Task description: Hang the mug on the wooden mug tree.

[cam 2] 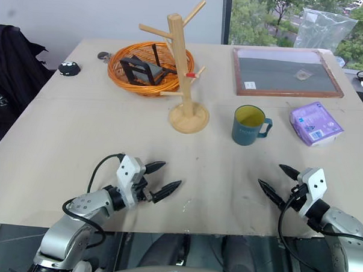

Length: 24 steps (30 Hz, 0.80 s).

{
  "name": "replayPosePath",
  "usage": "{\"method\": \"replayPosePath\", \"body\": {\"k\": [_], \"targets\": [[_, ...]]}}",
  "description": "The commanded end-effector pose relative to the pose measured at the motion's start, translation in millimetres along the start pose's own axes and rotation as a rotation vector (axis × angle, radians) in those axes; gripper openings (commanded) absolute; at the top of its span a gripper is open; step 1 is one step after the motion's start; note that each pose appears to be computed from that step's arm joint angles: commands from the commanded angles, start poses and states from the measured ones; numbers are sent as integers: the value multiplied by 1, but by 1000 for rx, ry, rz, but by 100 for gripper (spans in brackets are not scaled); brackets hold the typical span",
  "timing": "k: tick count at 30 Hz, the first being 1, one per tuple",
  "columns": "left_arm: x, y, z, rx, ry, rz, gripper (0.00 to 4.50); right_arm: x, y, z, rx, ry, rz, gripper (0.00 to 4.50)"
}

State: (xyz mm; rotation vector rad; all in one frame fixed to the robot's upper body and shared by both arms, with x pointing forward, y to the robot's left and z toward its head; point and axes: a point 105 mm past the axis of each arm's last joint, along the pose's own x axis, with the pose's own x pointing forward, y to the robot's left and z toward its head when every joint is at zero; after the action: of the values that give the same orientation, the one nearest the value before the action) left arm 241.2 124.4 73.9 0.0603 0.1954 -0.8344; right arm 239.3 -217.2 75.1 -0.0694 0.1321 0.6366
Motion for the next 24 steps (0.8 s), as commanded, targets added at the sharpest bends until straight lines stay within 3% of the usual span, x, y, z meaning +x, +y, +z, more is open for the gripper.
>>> {"method": "replayPosePath", "body": {"k": [1, 16, 24], "targets": [[-5, -9, 5, 20, -20, -35, 450, 1, 2, 7, -26, -35, -6, 448], [-7, -3, 0, 53, -48, -30, 450, 8, 7, 3, -17, -43, -31, 448], [-2, -1, 8, 95, -65, -50, 450, 16, -9, 8, -35, -55, -143, 448]]}}
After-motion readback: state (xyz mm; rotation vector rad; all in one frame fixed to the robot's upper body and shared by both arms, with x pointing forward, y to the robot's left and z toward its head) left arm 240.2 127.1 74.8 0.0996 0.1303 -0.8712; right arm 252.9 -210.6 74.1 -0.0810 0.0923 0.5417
